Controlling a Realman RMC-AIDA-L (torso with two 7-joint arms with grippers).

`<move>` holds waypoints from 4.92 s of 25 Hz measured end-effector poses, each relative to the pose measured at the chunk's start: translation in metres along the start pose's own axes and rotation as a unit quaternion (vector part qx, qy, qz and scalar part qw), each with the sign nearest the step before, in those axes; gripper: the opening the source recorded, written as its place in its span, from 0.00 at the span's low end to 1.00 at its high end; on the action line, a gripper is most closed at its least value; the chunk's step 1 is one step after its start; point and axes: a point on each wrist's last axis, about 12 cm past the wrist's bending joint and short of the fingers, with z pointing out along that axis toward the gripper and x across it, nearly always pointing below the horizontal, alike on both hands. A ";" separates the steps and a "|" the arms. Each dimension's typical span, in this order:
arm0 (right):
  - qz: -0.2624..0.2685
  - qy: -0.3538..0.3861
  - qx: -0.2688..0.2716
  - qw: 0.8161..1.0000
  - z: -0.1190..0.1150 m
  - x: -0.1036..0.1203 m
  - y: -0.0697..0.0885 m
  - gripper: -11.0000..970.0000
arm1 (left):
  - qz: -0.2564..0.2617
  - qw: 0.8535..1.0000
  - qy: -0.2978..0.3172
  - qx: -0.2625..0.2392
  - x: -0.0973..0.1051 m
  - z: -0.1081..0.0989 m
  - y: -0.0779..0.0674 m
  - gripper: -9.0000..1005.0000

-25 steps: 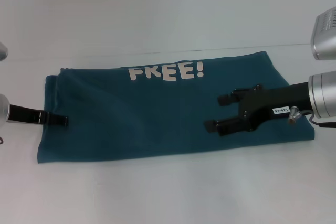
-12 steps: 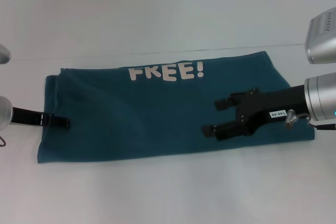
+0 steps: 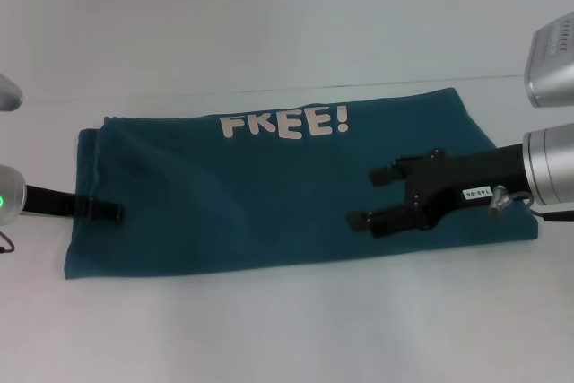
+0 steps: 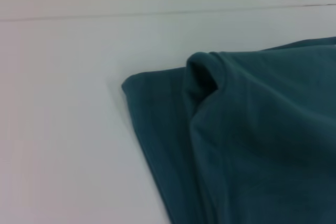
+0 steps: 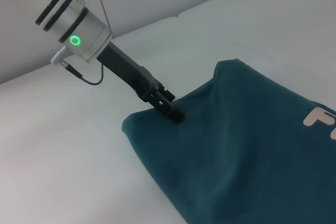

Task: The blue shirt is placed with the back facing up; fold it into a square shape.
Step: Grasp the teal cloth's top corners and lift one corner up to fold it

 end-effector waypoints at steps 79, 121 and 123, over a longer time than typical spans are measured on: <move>0.074 -0.144 0.151 0.975 0.049 0.043 -0.038 0.67 | 0.028 0.989 -0.070 0.129 -0.061 -0.054 -0.033 0.07; 0.037 -0.151 0.131 0.979 0.087 0.061 -0.019 0.01 | 0.026 0.999 -0.005 0.030 -0.030 -0.044 0.004 0.07; 0.034 -0.156 0.129 0.979 0.084 0.060 -0.019 0.01 | 0.024 0.999 0.001 0.027 -0.027 -0.044 0.006 0.07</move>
